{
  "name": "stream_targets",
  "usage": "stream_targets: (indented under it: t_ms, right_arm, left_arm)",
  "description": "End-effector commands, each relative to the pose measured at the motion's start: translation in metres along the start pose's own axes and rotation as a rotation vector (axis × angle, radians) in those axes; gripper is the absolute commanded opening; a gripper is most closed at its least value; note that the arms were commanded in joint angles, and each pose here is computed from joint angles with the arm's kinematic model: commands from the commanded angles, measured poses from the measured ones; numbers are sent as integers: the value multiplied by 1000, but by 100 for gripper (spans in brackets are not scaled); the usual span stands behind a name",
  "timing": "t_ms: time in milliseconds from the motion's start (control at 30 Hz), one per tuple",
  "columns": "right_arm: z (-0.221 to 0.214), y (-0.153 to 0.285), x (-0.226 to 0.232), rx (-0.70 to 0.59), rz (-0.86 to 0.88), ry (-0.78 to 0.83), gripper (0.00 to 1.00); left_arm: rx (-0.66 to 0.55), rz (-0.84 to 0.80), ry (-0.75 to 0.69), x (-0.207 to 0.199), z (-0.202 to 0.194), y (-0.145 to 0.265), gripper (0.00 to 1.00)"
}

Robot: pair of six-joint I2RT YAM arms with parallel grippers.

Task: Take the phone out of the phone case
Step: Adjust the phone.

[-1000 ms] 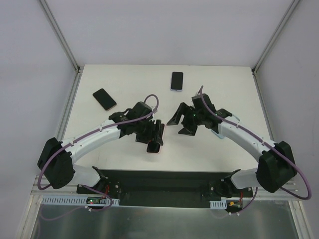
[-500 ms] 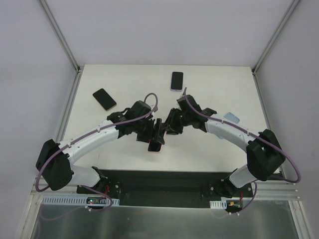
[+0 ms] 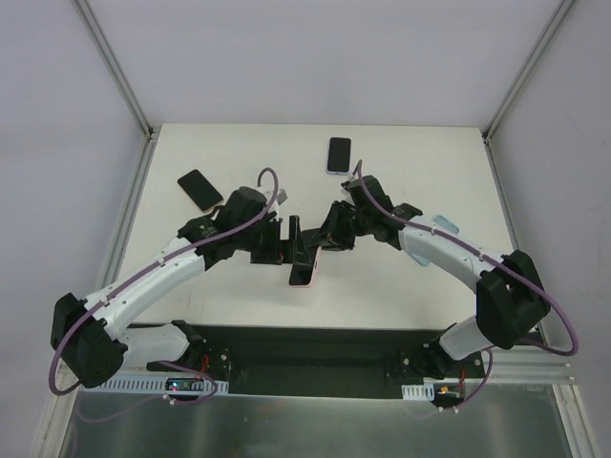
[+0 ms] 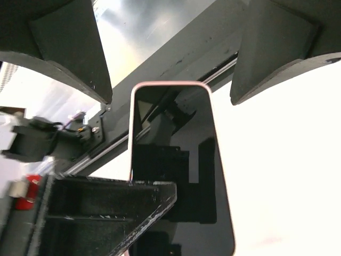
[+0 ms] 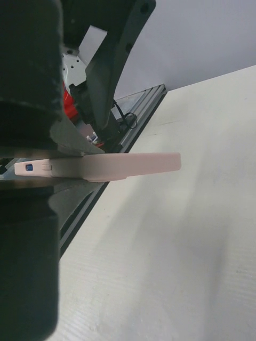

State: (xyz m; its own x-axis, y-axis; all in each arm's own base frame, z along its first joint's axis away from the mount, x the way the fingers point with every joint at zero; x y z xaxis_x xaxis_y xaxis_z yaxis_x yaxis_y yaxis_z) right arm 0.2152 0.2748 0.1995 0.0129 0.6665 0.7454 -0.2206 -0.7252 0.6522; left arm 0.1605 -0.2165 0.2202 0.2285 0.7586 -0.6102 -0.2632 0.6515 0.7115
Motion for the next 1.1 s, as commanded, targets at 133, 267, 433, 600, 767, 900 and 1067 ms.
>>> stream_targets:
  t_ms: [133, 267, 433, 600, 767, 900, 1067]
  right_arm:
    - [12, 34, 9, -25, 114, 134, 1]
    - [8, 40, 10, -6, 149, 172, 1]
    - [3, 50, 19, 14, 216, 247, 1]
    - [-4, 61, 26, 50, 287, 316, 1]
    - [-11, 71, 29, 66, 348, 365, 1]
    - [-12, 78, 38, 54, 412, 403, 1]
    - [-13, 81, 43, 70, 464, 418, 1]
  left_arm:
    - [-147, -158, 34, 14, 17, 31, 92]
    - [-182, -169, 9, 19, 16, 28, 93]
    - [-202, -227, 58, 17, 22, 29, 94]
    - [-103, -442, 61, 4, 20, 20, 93]
    - [-59, -594, 28, -6, 19, 18, 92]
    - [-45, -659, 33, -3, 14, 14, 89]
    - [-67, -798, 66, -7, 13, 18, 82]
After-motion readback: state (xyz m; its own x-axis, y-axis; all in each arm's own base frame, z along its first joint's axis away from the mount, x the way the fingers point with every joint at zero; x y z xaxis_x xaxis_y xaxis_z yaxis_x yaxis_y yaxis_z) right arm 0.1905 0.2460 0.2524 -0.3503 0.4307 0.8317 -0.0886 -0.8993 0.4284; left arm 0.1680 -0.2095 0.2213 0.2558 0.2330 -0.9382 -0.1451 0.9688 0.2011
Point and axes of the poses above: each gripper's point midway between its finger pads, its own y axis back along the fingers, its own x axis along the line the jaws close on, z = x × y, the point moved 7 cm from there along y, back along the fingers, and after that the axes turned 1 degree about y, right-handed, at the moved point
